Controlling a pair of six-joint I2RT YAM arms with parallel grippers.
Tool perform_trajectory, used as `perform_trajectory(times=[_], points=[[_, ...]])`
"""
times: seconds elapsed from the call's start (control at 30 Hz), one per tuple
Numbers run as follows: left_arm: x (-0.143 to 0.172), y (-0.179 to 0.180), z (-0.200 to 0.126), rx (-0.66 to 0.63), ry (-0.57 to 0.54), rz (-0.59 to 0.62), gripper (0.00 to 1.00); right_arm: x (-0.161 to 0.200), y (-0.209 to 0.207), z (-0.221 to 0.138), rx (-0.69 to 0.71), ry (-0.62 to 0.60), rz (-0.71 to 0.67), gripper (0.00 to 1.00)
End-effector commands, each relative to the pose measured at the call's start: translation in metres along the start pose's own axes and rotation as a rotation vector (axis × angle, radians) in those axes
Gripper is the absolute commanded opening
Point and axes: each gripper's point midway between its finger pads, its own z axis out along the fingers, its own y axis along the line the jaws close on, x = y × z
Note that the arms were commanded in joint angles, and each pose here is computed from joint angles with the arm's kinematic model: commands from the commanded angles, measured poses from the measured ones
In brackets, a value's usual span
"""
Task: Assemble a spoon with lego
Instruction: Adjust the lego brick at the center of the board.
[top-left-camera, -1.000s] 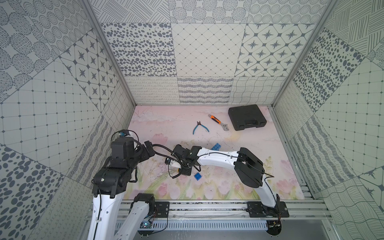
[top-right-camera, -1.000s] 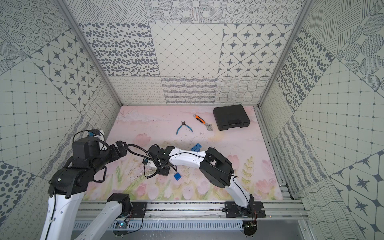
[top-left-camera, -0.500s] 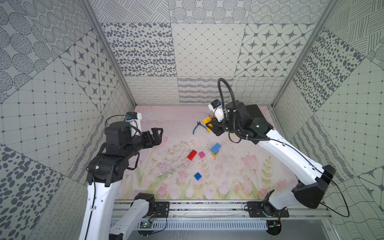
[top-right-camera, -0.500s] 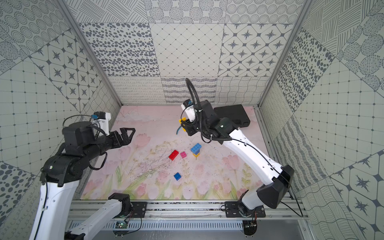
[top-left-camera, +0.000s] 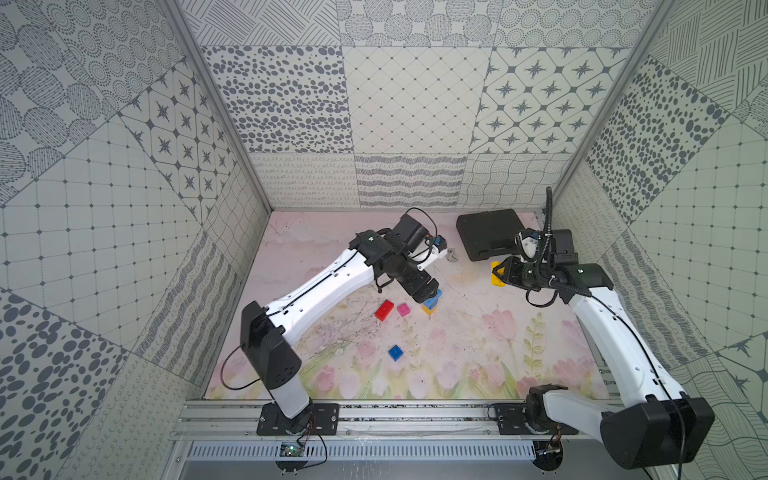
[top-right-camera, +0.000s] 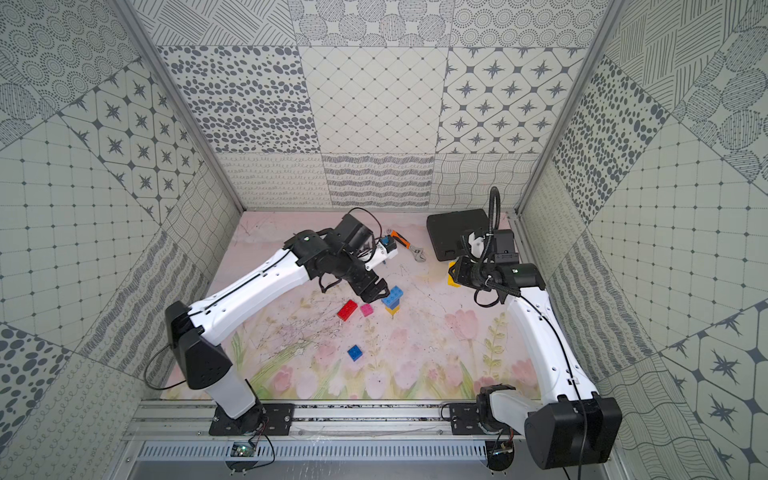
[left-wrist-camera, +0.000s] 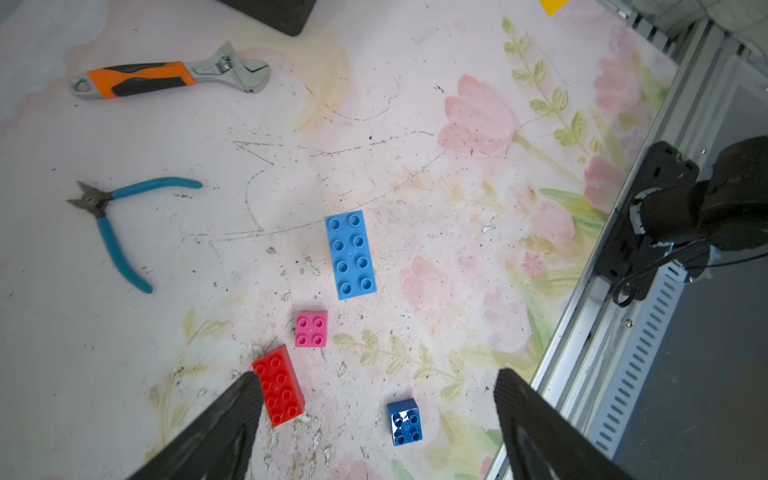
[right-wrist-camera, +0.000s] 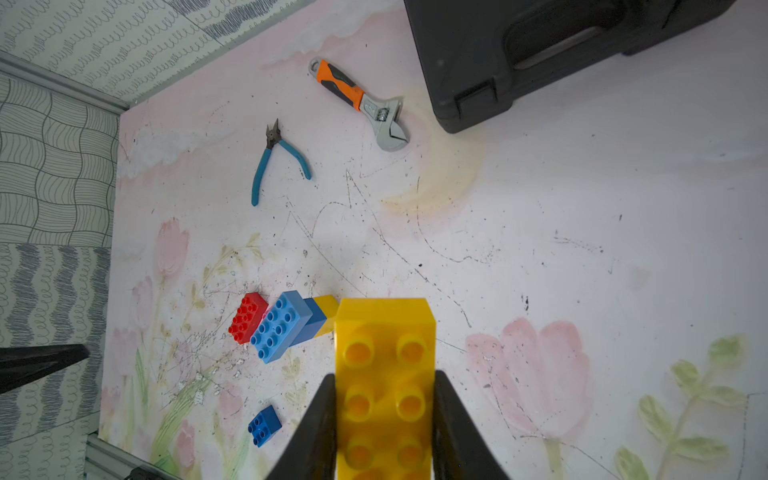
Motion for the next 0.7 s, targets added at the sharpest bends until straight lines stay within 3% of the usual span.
perform_trajectory(times=[0.0, 0.23, 0.67], points=[[0.008, -0.008, 0.045, 0.016, 0.171, 0.276, 0.87, -0.009, 0.016, -0.008, -0.095, -0.057, 0.004, 0.22], [0.018, 0.008, 0.081, -0.023, 0.305, 0.352, 0.84, 0.000, 0.014, -0.005, -0.102, -0.043, -0.003, 0.22], [0.027, 0.033, 0.104, -0.031, 0.359, 0.276, 0.76, 0.007, 0.018, -0.017, -0.121, -0.063, -0.041, 0.21]])
